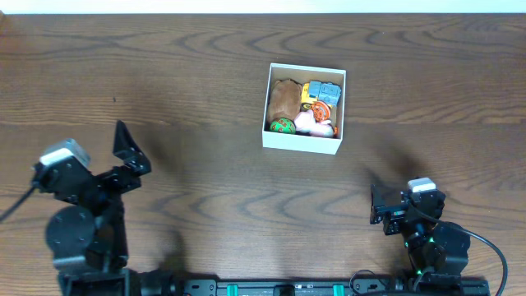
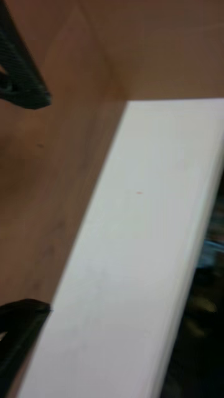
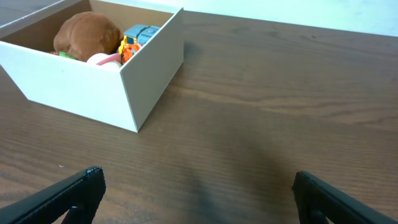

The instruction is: Pack container

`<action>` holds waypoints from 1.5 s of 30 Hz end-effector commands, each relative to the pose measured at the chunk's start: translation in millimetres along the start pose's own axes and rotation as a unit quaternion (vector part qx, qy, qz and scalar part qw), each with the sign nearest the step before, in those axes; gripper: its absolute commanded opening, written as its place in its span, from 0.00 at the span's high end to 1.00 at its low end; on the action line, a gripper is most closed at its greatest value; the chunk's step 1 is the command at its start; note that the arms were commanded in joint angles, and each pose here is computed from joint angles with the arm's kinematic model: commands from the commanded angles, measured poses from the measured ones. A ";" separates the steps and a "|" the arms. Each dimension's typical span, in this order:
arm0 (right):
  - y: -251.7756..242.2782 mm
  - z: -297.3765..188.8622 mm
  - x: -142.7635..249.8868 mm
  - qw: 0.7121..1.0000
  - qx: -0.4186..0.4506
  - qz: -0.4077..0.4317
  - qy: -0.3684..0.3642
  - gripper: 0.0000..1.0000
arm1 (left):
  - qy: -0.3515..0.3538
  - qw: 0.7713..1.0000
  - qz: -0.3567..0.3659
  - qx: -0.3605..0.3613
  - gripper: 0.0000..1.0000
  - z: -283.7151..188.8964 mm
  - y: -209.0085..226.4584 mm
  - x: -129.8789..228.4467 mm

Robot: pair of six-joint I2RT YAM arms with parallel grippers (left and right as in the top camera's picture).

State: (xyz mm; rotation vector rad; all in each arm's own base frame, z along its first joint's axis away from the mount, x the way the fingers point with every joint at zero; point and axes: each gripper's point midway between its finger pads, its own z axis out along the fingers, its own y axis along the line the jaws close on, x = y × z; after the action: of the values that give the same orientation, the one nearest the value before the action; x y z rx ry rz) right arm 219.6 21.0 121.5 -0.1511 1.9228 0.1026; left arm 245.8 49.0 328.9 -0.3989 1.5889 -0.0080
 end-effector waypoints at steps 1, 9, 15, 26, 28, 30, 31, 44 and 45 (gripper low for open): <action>-3.0 -0.2 0.1 1.000 0.007 0.009 -0.002 0.01 | -0.012 1.000 -0.009 0.015 0.02 3.9 3.2 22.3; -3.0 -0.2 0.1 1.000 0.007 0.009 -0.002 0.01 | -0.049 0.998 -0.018 0.021 0.02 8.8 15.9 63.0; -3.0 -0.2 0.0 1.000 0.007 0.009 -0.003 0.01 | -0.077 0.996 -0.021 0.031 0.02 7.0 18.8 78.2; -3.0 -0.2 0.1 1.000 0.007 0.009 -0.002 0.01 | -0.095 0.994 -0.023 0.044 0.02 5.1 19.1 93.6; -3.0 -0.2 0.1 1.000 0.007 0.009 -0.002 0.01 | -0.094 0.994 -0.023 0.044 0.02 5.4 19.7 96.1; -3.0 -0.2 0.1 1.000 0.007 0.009 -0.002 0.01 | -0.089 0.995 -0.022 0.044 0.02 6.4 20.2 100.3; -3.0 -0.2 0.0 1.000 0.007 0.009 -0.003 0.01 | -0.086 0.995 -0.022 0.044 0.02 6.8 20.1 102.7; -3.0 -0.2 0.1 1.000 0.007 0.009 -0.002 0.01 | -0.052 0.998 -0.018 0.043 0.02 10.4 21.4 125.4; -3.0 -0.2 0.0 1.000 0.007 0.009 -0.003 0.01 | -0.048 0.998 -0.018 0.042 0.02 10.6 21.8 127.1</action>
State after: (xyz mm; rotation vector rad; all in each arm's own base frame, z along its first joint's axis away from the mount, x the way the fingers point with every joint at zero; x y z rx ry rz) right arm 219.5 21.0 121.8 -0.1508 1.9217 0.1027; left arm 249.9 42.0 205.0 -0.3639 1.4688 -0.0691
